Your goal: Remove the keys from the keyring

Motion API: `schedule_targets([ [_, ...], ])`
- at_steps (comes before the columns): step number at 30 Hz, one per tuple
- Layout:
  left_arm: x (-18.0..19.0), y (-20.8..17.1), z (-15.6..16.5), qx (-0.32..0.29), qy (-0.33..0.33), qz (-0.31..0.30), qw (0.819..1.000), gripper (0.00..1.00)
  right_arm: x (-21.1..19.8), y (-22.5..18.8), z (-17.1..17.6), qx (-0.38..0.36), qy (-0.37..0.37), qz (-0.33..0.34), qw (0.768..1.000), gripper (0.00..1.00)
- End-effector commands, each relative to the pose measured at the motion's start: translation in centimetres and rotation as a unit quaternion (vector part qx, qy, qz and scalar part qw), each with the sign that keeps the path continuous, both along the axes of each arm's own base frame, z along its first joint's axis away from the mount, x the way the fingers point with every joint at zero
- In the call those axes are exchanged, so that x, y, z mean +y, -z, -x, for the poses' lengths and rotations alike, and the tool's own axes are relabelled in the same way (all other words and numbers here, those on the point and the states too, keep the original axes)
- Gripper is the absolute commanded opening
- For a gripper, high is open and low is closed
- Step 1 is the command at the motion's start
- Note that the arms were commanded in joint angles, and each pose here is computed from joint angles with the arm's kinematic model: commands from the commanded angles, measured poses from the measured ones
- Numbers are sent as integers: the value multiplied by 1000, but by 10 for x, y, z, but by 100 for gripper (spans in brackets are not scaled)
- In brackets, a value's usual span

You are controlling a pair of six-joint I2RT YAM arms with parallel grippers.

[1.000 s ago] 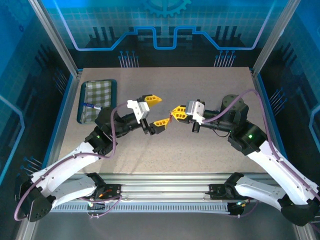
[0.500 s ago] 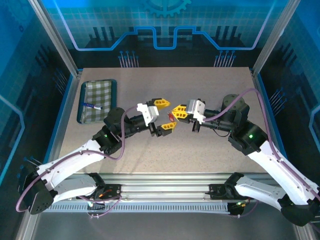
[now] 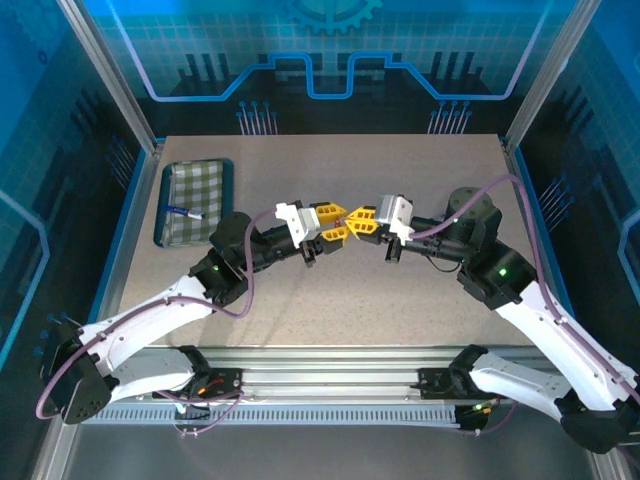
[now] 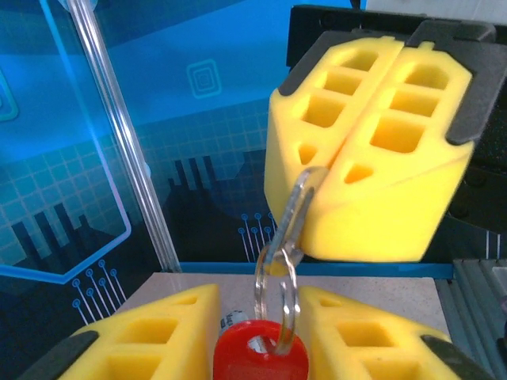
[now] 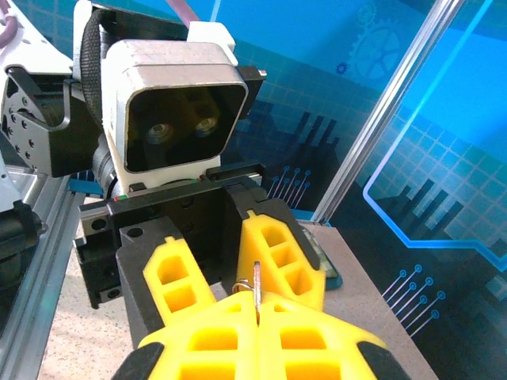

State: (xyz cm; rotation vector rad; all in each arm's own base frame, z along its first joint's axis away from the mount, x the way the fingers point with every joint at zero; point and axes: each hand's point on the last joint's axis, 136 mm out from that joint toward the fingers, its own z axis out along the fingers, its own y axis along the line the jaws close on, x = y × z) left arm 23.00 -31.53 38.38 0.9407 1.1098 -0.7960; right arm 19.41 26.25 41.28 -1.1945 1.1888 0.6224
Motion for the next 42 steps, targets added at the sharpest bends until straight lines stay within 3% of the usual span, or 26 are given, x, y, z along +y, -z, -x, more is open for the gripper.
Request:
schedule_targets([
  [1,1,-23,3,-21,2,23,1000,20,-5,-14,3,-10,-4,-24,1000,0],
  [3,1,-22,4,-21,2,17,1000,7,-6,-14,2,-9,-3,-26,1000,0],
  [7,3,-21,2,-21,-6,14,1000,0,-9,-15,0,-8,-1,-34,999,0],
  [17,15,-23,-7,-38,-59,-5,998,0,-18,-2,1,-49,4,-29,998,0],
  [28,10,-19,-1,-10,-32,-28,999,0,-17,6,18,-135,-19,-25,990,0],
  [42,6,-14,2,26,-16,-56,998,0,14,28,23,-234,-1,88,968,0],
])
